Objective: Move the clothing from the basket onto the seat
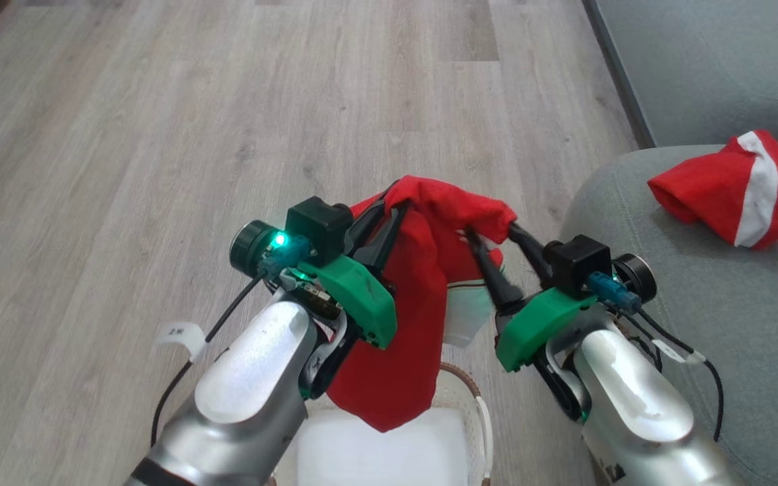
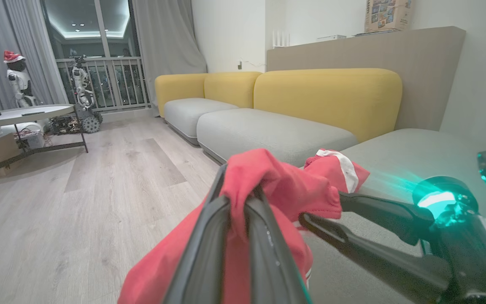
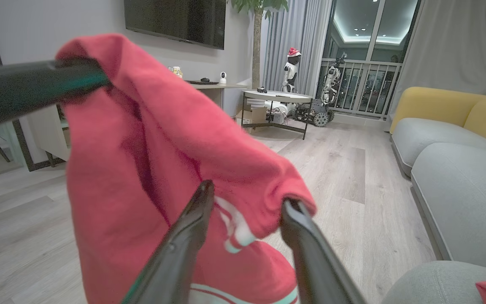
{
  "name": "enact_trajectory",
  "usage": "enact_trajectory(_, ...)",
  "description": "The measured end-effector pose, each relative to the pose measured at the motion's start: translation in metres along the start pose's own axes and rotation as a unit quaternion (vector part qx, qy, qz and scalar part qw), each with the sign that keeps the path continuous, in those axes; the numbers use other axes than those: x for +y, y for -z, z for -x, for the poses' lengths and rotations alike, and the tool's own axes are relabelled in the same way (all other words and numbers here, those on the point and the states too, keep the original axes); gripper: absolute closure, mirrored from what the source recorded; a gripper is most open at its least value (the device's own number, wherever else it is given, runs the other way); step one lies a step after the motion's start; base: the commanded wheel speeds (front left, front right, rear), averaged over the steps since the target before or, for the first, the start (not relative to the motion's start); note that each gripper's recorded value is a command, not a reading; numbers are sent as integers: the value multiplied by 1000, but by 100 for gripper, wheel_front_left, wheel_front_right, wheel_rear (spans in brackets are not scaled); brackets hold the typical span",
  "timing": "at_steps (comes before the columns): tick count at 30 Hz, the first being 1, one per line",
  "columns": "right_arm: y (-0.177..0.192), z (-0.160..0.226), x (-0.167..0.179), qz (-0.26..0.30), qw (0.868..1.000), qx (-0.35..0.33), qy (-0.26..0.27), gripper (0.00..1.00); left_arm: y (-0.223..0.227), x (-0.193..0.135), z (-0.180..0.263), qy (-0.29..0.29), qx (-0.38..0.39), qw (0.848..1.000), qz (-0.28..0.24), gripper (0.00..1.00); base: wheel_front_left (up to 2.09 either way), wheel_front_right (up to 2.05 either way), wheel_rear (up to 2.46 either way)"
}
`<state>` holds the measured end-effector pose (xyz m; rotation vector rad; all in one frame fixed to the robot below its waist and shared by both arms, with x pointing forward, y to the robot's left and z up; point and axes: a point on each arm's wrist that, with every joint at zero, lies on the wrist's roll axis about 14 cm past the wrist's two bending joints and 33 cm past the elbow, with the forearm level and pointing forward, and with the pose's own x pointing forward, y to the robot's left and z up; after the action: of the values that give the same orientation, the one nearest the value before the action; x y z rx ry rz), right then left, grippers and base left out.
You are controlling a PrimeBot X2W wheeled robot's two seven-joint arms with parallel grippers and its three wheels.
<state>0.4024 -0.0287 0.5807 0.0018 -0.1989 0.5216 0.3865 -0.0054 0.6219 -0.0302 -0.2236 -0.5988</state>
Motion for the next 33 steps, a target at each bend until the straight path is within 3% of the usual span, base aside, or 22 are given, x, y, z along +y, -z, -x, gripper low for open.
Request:
enact_trajectory(2, 2, -3, 0, -4, 1000, 5, -2, 100, 3, 2, 2, -5, 3, 1000, 1, 100, 0, 0, 0)
enact_trajectory(10, 6, -4, -6, -14, 1000, 9, 8, 100, 12, 5, 5, -15, 12, 1000, 17, 100, 0, 0, 0)
enact_trajectory(11, 5, -4, -9, -15, 1000, 8, 13, 100, 15, 5, 6, -17, 16, 1000, 22, 82, 0, 0, 0)
enact_trajectory(14, -6, -6, -22, -13, 999, -8, 29, 100, 24, 8, 9, -25, 21, 999, 28, 4, 0, 0, 0)
enact_trajectory(15, -12, -8, -27, -10, 999, -15, 35, 100, 25, 8, 9, -25, 21, 999, 32, 0, 0, 0, 0)
enact_trajectory(22, -43, -5, -69, 22, 995, -52, 87, 100, 35, 0, 6, -17, 21, 999, 41, 0, 0, 0, 0)
enact_trajectory(33, -70, 43, -141, 64, 978, -77, 185, 100, 70, -51, 0, 50, 58, 995, 66, 0, 0, 0, 0)
